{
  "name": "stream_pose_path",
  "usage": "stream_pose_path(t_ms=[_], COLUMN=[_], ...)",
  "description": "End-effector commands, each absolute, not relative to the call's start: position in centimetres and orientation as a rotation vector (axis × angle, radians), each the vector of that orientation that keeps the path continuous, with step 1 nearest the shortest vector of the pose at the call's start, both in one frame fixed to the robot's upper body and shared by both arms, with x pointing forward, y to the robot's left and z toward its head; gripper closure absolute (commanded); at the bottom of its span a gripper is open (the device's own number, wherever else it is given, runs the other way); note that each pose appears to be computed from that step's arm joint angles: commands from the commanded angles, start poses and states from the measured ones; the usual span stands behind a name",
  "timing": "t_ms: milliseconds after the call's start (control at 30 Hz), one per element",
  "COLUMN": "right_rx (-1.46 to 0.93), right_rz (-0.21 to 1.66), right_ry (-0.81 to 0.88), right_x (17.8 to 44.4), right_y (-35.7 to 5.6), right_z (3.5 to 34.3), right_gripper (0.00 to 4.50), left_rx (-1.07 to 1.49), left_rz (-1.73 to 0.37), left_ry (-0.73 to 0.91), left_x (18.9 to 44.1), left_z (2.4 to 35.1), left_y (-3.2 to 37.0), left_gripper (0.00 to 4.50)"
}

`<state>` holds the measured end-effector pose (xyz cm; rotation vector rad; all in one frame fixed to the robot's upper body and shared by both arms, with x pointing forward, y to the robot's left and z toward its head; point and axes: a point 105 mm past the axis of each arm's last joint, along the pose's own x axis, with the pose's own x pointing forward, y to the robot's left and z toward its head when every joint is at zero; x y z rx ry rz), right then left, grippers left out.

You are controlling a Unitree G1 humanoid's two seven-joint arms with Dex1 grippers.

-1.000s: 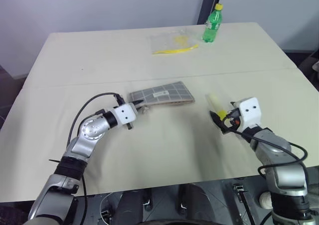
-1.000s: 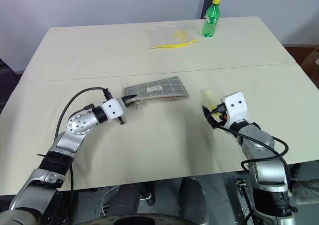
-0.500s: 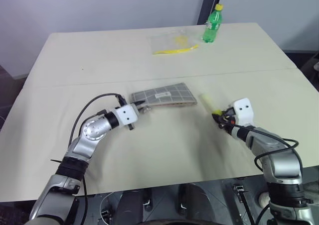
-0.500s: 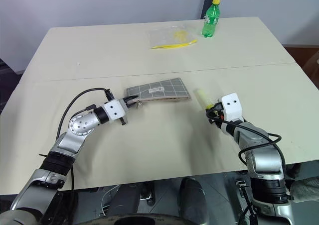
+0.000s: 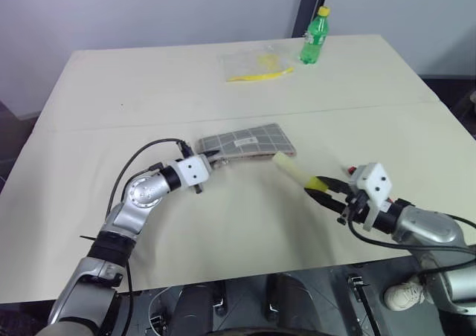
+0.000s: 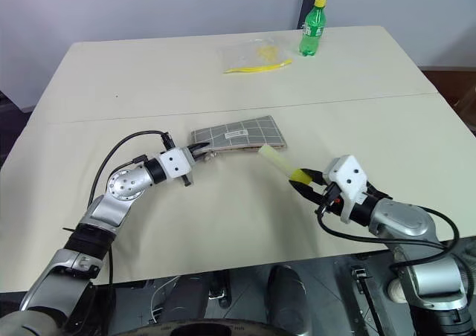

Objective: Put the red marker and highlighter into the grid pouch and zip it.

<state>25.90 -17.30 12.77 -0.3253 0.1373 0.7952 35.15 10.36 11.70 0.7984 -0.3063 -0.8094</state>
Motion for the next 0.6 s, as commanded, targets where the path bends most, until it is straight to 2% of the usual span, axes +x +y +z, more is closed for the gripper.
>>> stream_pose_path(t_ms=[33,300,467,600], right_rx=[-0.436,-0.482,-0.414,-0.36], right_rz=[0.727,0.685,0.775,0.857], right_ry=[0.119,0.144,0.04,0.041], right_x=[27.5,28.6,27.6,26.4], right_y=[-17.8,-18.9,-17.6,-16.6], right_z=[12.7,11.7,13.4,13.4], right_gripper=[3.59,3.59,3.59,3.59], left_rx=[0.809,0.798,0.798,0.796], left_rz=[-0.819,-0.851,-0.849,-0.849], left_ry=[-0.36,-0.379,-0.368,-0.367], left_x=[35.0,34.2,34.1,34.2], left_z=[12.8,12.9,12.8,12.8], left_y=[9.8,8.9,8.8,8.7], left_gripper=[4.5,4.5,4.5,4.5])
